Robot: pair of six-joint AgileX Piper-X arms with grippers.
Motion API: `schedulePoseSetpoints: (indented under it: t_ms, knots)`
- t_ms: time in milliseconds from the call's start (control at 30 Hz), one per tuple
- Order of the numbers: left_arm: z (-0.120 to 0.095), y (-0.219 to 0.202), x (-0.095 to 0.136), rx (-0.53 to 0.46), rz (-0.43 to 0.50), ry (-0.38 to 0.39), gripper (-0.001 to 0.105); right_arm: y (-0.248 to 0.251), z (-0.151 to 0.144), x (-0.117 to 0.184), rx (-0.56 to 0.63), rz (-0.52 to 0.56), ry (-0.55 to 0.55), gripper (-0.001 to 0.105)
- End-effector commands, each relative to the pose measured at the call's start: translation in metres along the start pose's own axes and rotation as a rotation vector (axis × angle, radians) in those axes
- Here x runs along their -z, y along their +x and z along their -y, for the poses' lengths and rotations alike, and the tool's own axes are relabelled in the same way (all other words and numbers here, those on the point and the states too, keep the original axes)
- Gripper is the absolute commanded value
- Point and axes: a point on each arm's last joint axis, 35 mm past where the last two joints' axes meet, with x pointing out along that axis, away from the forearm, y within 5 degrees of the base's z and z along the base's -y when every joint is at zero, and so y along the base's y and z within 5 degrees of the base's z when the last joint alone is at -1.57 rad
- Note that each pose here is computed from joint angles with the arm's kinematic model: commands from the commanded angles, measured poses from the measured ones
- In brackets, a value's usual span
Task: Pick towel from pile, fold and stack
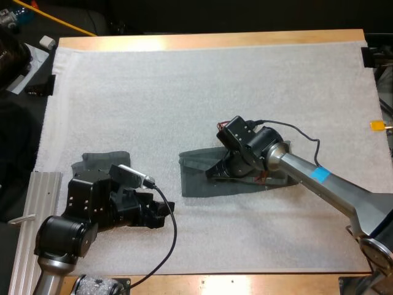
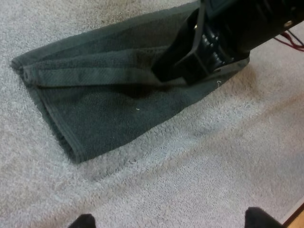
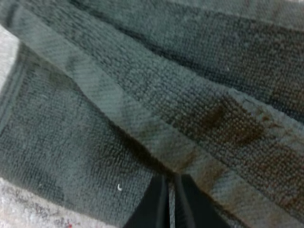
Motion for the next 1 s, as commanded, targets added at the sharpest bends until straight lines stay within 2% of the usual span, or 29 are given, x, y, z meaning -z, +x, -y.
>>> schedulePoseSetpoints:
  t_ms: [0, 333, 533, 700, 767, 833, 967]
  knots:
    - [0.002, -0.001, -0.001, 0.008, 0.004, 0.003, 0.061, 0.006, 0.0, 0.0, -0.003, -0.015, -0.006, 0.0]
    - [0.001, -0.001, -0.001, 0.006, 0.004, 0.002, 0.061, 0.033, 0.004, 0.0, -0.005, -0.051, 0.024, 0.0]
    - [0.001, -0.001, -0.001, 0.007, 0.004, 0.001, 0.06, 0.047, 0.006, -0.004, 0.007, -0.034, 0.063, 0.0]
    - [0.001, -0.001, -0.001, 0.006, 0.002, 0.001, 0.061, 0.054, 0.008, -0.014, 0.039, 0.054, 0.128, 0.0]
    - [0.001, -0.001, -0.001, 0.008, 0.0, 0.0, 0.061, 0.055, 0.009, -0.024, 0.063, 0.154, 0.171, 0.0]
    - [0.001, 0.0, -0.001, 0.008, 0.001, -0.001, 0.06, 0.053, 0.008, -0.018, 0.05, 0.096, 0.137, 0.0]
    - [0.001, -0.001, -0.001, 0.009, 0.003, 0.0, 0.06, 0.055, 0.014, -0.032, 0.11, 0.226, 0.212, 0.0]
